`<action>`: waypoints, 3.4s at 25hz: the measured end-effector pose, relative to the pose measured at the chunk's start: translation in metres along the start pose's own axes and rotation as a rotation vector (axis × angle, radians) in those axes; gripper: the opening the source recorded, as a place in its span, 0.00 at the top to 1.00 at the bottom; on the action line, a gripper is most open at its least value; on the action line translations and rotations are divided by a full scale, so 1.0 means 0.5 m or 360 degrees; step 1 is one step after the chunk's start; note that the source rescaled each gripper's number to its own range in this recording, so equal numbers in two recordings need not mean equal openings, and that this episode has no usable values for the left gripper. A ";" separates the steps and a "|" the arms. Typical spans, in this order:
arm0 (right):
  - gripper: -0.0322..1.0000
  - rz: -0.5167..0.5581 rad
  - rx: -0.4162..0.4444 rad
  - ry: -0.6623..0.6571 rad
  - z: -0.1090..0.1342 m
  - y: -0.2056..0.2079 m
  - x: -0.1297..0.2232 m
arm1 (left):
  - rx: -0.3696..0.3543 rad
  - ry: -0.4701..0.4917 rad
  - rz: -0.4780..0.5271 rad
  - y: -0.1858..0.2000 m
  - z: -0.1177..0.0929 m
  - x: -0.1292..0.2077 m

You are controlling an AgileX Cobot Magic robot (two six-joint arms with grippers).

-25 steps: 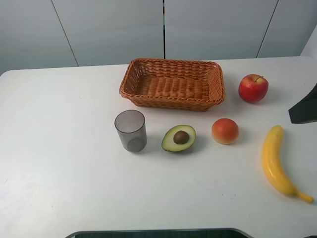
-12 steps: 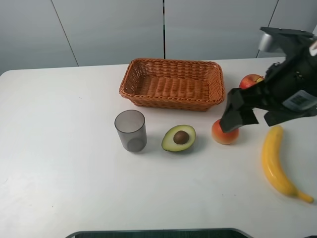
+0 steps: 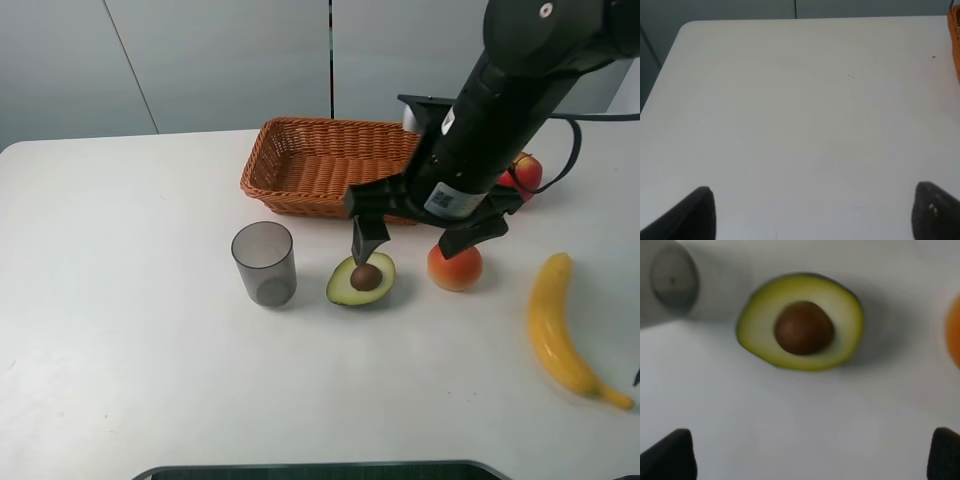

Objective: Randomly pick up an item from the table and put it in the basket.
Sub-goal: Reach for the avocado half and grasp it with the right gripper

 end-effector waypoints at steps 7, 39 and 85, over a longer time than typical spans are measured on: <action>0.00 -0.0131 0.0060 -0.0310 0.006 -0.059 -0.027 | 0.0000 0.0000 0.0000 0.000 0.000 0.000; 0.00 -0.0224 0.0165 -0.0510 0.049 -0.155 -0.038 | 0.0000 0.0000 0.0000 0.000 0.000 0.000; 0.97 -0.0218 0.0246 -0.0399 0.033 -0.210 -0.042 | 0.0000 -0.0003 0.0000 0.000 0.000 0.000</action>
Point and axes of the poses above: a point on each arm's last joint axis where the gripper is mounted, y pointing back along that axis away from the gripper, z along the wrist's bending axis when the last joint is at zero, x = y × z, the point moved 3 cm from there along -y, pointing out along that axis toward the gripper, and after that the axes turned 6 degrees about -y, right-handed, at the moved point
